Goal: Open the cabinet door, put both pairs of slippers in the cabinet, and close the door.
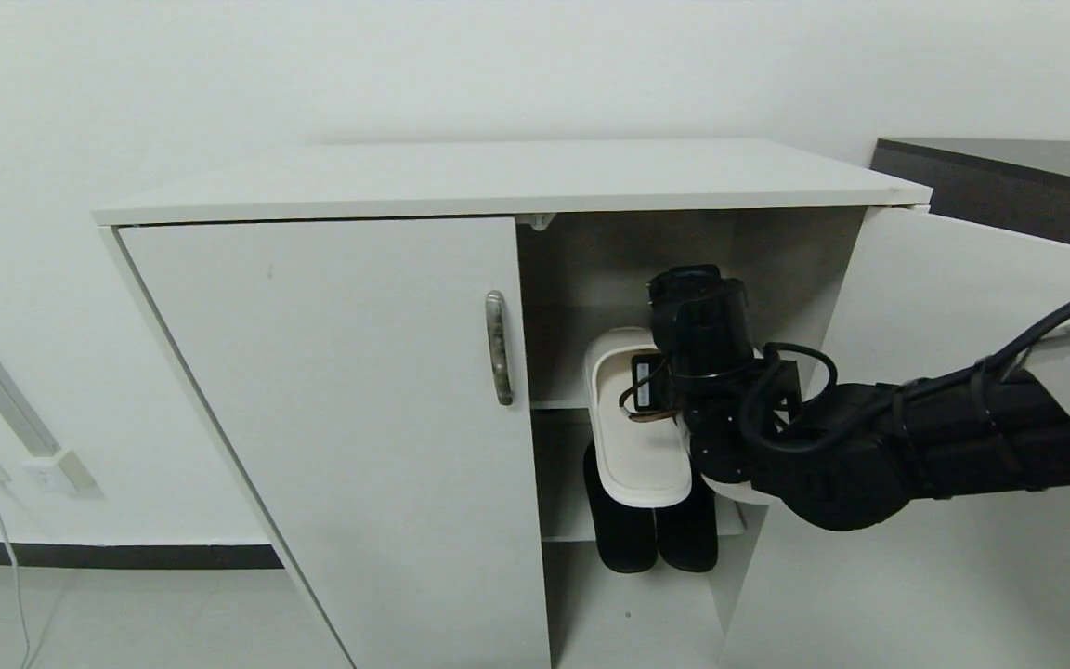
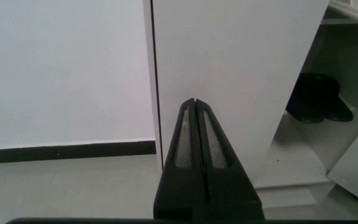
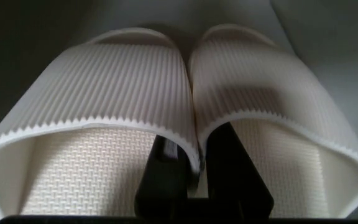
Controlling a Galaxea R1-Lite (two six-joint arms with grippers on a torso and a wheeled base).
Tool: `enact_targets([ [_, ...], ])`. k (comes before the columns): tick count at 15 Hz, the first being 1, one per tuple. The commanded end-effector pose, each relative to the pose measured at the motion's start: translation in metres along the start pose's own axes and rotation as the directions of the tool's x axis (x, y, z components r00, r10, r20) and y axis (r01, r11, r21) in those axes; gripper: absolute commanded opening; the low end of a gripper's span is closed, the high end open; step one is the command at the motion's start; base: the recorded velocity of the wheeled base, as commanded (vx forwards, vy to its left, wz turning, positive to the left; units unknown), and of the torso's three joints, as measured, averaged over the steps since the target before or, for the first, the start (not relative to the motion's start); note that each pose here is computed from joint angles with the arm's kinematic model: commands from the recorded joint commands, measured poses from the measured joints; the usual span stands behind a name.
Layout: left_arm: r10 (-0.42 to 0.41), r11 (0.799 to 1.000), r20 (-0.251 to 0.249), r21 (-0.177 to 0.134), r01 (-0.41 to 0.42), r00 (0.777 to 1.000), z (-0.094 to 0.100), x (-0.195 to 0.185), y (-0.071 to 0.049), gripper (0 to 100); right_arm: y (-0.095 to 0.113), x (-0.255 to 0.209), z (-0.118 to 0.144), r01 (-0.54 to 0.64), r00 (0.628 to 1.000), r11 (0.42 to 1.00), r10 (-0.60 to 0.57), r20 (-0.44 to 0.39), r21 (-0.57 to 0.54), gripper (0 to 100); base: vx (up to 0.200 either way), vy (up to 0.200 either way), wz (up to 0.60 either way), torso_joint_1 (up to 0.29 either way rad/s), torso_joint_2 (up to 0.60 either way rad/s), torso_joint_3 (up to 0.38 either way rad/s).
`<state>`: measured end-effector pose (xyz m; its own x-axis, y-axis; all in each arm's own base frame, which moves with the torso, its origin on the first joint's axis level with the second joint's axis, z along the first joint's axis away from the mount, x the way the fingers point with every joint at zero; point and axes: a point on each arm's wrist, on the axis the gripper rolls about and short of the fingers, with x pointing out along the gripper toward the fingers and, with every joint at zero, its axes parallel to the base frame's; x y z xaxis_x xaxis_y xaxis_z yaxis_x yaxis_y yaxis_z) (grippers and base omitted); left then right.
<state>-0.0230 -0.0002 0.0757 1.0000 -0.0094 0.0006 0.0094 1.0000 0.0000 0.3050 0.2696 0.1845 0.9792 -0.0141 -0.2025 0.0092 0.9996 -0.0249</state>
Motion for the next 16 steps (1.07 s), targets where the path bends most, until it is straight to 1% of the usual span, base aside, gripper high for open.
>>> enact_targets([
  [1,0.000,1.000,-0.002,0.000,0.000,1.000,0.000,0.000,0.000,0,0.001,0.009,-0.003,0.014,1.000,1.000,-0.014,-0.003,-0.002,0,0.000,0.000,0.00,0.000,0.00,0.000],
  [5,0.003,1.000,-0.001,-0.005,-0.003,1.000,0.000,0.000,0.000,0,0.007,0.025,-0.001,0.025,1.000,1.000,-0.025,0.012,-0.005,0,0.000,0.000,0.00,0.000,0.00,0.000],
  [7,0.003,1.000,-0.001,-0.005,-0.003,1.000,0.000,0.000,0.000,0,0.009,0.030,0.006,0.026,0.999,1.000,-0.025,0.026,-0.006,0,0.000,0.000,0.00,0.000,0.00,0.000],
  [9,0.003,1.000,-0.001,-0.009,-0.003,1.000,0.000,0.000,0.000,0,0.009,0.037,0.011,0.034,0.999,0.999,-0.034,0.029,-0.013,0,0.000,0.000,0.00,0.000,0.00,0.000],
  [12,0.006,1.000,-0.001,-0.009,-0.006,1.000,0.000,0.000,0.000,0,0.004,0.045,0.026,0.029,0.999,1.000,-0.029,0.024,-0.008,0,0.000,0.000,0.00,0.000,0.00,0.000],
  [14,0.003,1.000,-0.001,-0.009,-0.003,1.000,0.000,0.000,0.000,0,0.003,0.047,0.030,0.030,0.999,1.000,-0.029,0.021,-0.010,0,0.000,0.000,0.00,0.000,0.00,0.000],
  [16,0.005,1.000,-0.001,-0.009,-0.005,1.000,0.000,0.000,0.000,0,0.004,0.047,0.032,-0.005,1.000,1.000,0.005,0.016,-0.010,0,0.000,0.000,0.00,0.000,0.00,0.000],
])
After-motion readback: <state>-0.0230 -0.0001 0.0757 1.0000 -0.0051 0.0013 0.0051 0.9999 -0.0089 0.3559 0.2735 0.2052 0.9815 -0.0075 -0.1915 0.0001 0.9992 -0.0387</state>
